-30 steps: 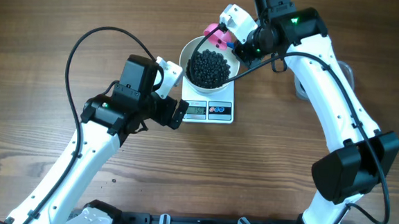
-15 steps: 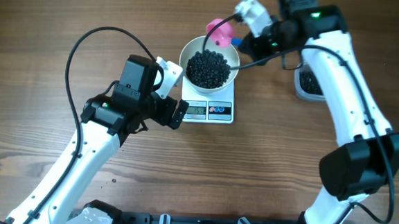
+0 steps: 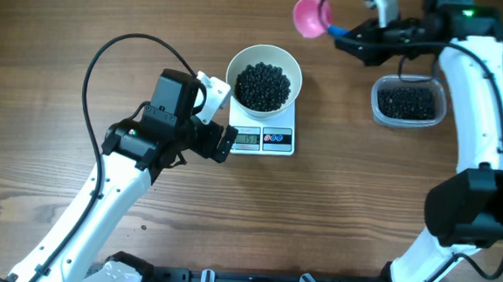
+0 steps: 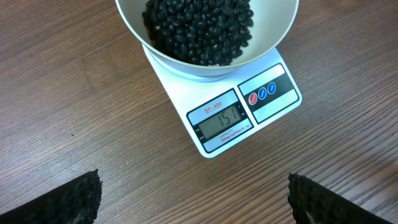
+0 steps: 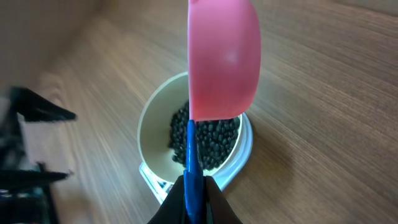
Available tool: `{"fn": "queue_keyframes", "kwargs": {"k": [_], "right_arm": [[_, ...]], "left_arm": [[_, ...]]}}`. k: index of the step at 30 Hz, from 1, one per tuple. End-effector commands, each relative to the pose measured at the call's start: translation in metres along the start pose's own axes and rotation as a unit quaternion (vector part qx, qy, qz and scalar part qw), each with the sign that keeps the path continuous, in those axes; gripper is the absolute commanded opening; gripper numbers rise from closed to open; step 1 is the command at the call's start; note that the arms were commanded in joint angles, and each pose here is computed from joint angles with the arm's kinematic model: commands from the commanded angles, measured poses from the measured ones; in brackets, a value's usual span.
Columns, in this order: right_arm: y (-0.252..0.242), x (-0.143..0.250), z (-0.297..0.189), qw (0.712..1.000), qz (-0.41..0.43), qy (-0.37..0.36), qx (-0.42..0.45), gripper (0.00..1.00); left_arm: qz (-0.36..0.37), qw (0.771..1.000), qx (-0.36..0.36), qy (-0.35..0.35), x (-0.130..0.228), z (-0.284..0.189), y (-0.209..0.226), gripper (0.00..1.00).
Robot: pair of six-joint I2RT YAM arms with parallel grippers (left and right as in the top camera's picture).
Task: Scoop item into bowl and weigh 150g on scale
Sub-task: 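Carry the scoop back toward the bean tub with the right gripper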
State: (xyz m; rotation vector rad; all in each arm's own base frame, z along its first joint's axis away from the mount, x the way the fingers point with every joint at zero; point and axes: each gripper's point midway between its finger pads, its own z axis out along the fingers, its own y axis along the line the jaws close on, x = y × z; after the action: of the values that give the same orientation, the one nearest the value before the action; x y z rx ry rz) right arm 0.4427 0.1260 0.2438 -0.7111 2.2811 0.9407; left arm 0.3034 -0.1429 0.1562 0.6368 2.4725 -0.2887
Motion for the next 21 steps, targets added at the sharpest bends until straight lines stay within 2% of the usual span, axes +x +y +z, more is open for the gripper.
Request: {"fn": "queue_keyframes", "kwargs": {"k": [1, 12, 16, 21], "right_arm": [[0.005, -0.016, -0.018, 0.997, 0.034, -0.048, -0.055, 0.04], [-0.029, -0.017, -0.04, 0.993, 0.096, -0.07, -0.01, 0.04], [-0.039, -0.013, -0.038, 0.991, 0.115, -0.06, 0.022, 0.04], [-0.036, -0.012, -0.024, 0.993, 0.098, -0.033, 0.059, 0.04]], "left_arm": [[0.004, 1.0, -0.005, -0.002, 0.001, -0.002, 0.003, 1.0], [0.004, 1.0, -0.005, -0.002, 0.001, -0.002, 0.003, 1.0], [0.004, 1.0, -0.005, -0.002, 0.001, -0.002, 0.003, 1.0], [0.004, 1.0, -0.005, -0.002, 0.001, -0.002, 0.003, 1.0]]}}
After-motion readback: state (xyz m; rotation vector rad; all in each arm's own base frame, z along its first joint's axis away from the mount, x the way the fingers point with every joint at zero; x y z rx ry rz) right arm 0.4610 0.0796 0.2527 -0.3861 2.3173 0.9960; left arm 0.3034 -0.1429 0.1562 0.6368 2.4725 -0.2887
